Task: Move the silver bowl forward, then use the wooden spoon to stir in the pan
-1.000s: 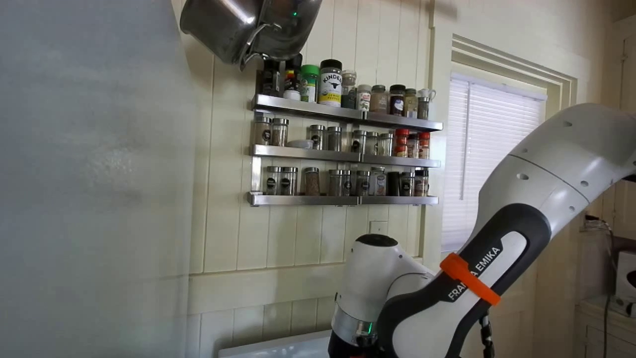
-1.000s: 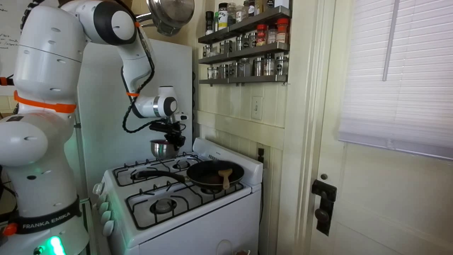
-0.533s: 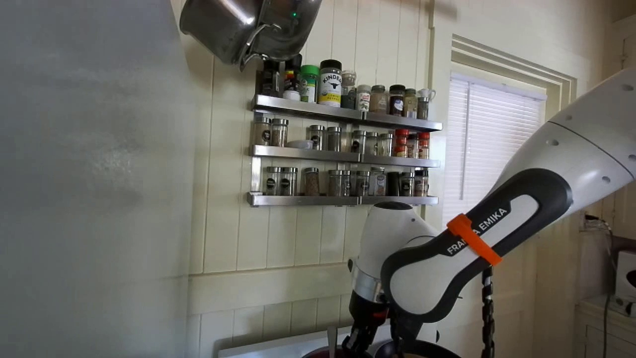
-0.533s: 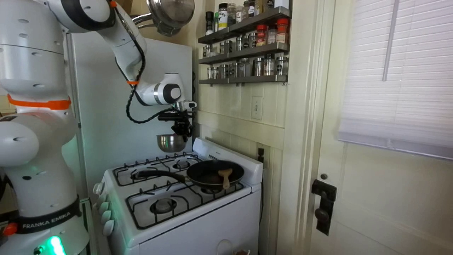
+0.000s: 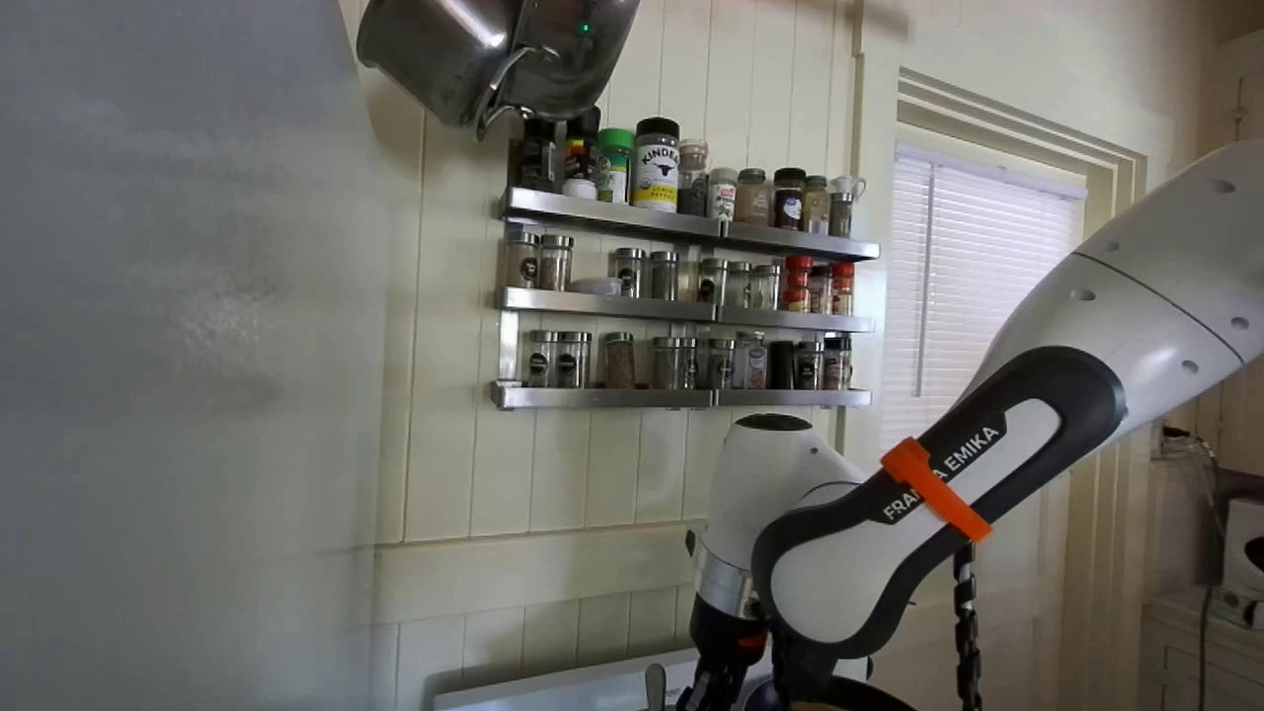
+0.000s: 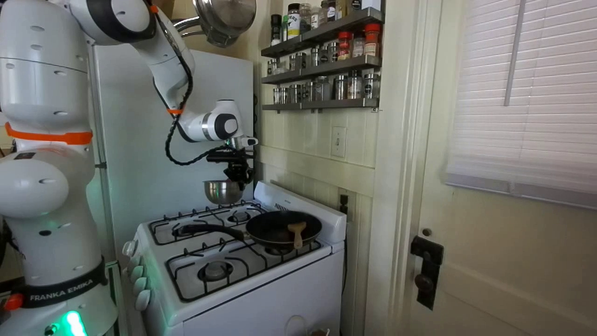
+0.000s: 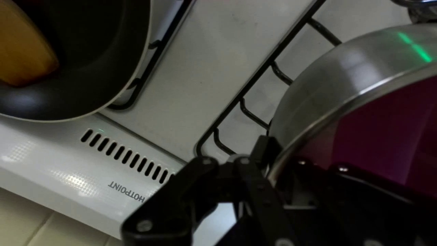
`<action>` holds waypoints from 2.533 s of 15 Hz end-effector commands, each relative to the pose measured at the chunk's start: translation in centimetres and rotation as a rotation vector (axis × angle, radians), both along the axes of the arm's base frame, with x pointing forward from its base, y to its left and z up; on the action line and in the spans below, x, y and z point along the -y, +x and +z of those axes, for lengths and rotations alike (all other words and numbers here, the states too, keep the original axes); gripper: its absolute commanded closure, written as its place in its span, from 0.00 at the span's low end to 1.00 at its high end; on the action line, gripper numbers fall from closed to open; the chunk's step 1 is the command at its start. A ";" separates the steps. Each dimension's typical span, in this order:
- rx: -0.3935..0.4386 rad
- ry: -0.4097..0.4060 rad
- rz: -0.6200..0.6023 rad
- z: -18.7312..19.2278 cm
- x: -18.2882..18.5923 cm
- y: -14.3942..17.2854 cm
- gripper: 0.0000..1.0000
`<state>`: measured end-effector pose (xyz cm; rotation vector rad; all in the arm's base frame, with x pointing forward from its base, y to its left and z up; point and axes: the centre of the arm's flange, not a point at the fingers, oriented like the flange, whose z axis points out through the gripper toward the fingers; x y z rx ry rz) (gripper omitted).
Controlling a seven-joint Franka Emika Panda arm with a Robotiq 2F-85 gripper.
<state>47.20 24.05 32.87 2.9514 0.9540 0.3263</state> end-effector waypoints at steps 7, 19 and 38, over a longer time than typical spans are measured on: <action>0.060 0.026 0.104 1.3 -8.0 -5.6 0.98; 0.228 0.137 -0.128 5.0 -6.2 -10.7 0.98; 0.173 0.149 -0.293 2.3 -1.9 -13.8 0.98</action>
